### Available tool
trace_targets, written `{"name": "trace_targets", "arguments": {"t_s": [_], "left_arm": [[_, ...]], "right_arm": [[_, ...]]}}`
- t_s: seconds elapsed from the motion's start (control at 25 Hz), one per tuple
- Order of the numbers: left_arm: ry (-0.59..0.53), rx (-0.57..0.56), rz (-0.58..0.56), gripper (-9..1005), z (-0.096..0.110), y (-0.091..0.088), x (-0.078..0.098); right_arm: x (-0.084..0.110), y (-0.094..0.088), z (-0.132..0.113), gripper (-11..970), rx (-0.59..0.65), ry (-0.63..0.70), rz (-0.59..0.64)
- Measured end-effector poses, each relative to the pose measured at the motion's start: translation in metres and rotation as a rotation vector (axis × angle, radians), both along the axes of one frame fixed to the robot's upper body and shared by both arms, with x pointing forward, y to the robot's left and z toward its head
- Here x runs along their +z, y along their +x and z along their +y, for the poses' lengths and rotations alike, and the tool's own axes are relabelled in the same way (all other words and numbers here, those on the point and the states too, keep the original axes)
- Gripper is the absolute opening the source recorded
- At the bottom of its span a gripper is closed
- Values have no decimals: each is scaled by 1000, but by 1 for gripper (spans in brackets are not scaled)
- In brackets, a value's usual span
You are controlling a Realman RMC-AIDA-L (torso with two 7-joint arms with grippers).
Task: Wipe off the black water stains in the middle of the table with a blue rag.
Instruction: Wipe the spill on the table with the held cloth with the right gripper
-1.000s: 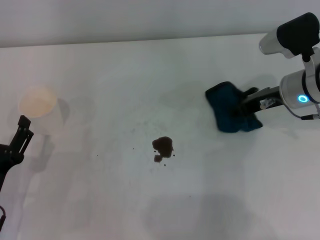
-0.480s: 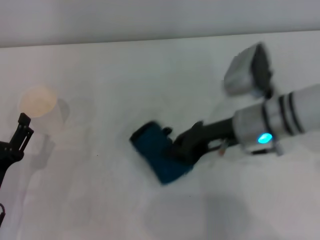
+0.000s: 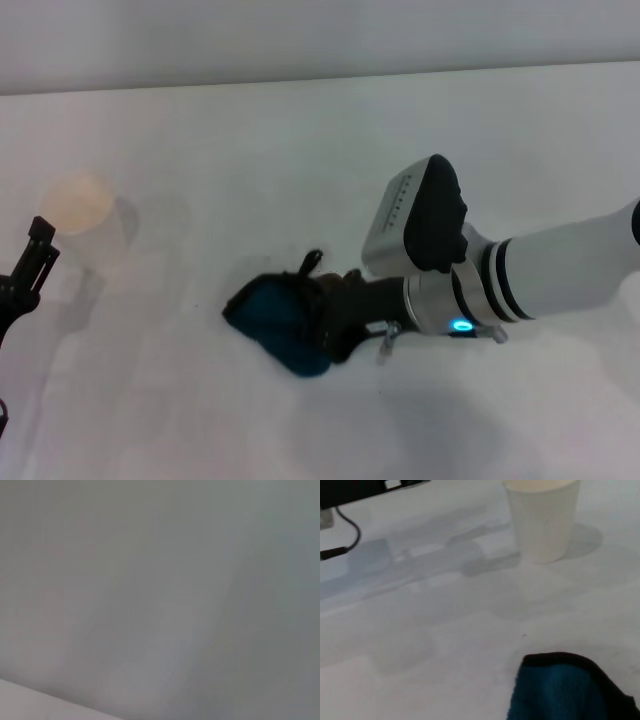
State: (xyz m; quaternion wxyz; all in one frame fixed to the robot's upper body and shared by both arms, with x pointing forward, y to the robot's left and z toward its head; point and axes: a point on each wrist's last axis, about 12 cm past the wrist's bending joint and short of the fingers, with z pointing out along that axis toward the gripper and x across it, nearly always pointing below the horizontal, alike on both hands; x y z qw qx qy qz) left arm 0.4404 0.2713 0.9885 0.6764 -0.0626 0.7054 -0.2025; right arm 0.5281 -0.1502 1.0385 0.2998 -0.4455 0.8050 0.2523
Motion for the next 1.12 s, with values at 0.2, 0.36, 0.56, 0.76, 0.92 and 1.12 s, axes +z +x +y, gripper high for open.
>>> {"name": "trace_targets", "arguments": {"t_s": [0.2, 0.36, 0.56, 0.76, 0.92, 1.12], "left_arm": [[0, -3, -3, 887, 0, 2, 1], [0, -3, -3, 887, 0, 1, 1], [1, 0, -1, 888, 1, 0, 0], [0, -1, -2, 888, 0, 0, 0], [1, -2, -3, 887, 0, 1, 1], [7, -1, -3, 887, 1, 1, 0]], "right_arm": [[0, 20, -16, 95, -123, -30, -90], [4, 36, -39, 96, -231, -27, -110], [7, 40, -58, 92, -288, -17, -94], [5, 25, -42, 92, -176, 10, -9], [1, 5, -10, 91, -28, 37, 69], [4, -8, 13, 91, 69, 83, 120]]}}
